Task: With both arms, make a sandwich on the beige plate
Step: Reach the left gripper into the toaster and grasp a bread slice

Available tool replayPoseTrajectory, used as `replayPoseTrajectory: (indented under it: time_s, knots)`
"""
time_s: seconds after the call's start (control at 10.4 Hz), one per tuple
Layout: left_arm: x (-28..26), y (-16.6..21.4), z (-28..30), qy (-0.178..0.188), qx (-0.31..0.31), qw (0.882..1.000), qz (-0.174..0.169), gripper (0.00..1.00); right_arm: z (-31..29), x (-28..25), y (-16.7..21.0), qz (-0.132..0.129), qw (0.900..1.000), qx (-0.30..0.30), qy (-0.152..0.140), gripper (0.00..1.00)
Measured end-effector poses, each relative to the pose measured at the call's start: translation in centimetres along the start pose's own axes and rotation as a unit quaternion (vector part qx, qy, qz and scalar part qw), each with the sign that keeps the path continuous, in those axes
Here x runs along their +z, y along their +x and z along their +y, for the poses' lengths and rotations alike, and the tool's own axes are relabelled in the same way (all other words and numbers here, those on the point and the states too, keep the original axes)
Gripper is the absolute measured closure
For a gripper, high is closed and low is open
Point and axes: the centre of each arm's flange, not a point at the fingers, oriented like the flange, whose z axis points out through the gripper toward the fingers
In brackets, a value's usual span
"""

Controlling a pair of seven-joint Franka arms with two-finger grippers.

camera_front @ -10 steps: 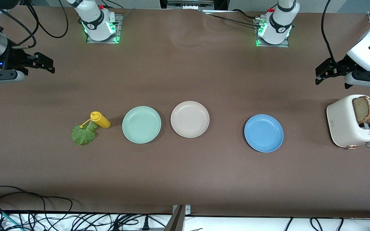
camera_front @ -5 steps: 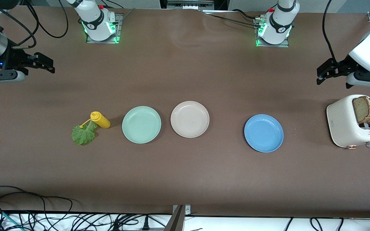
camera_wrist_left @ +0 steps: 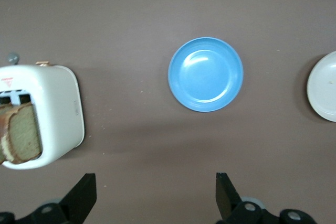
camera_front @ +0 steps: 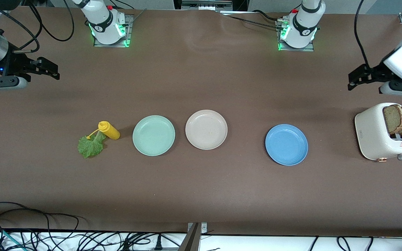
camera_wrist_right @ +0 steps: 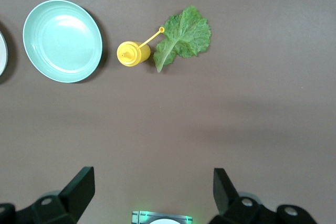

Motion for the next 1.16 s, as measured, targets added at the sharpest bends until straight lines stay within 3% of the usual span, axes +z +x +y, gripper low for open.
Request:
replayPoseTrajectory:
  time_s: [0.19, 0.48, 0.67, 1.16]
  knots:
    - [1.8, 0.8, -5.9, -0.006, -0.037, 0.999, -0.013, 0.0, 0.0, 0.3, 0.2, -0.002, 1.0, 0.0, 0.0, 0.0]
    - [5.7, 2.5, -12.9, -0.017, -0.028, 0.999, -0.031, 0.0, 0.2, 0.5, 0.2, -0.004, 1.0, 0.001, 0.0, 0.0]
    - [9.0, 3.3, -17.0, -0.005, -0.004, 0.999, -0.039, 0.0, 0.5, 1.0, 0.5, -0.01, 1.0, 0.004, 0.001, 0.0]
    - [16.7, 4.0, -21.7, 0.018, 0.028, 0.996, -0.079, 0.0, 0.9, 3.2, 1.9, -0.025, 1.0, 0.005, 0.002, 0.0]
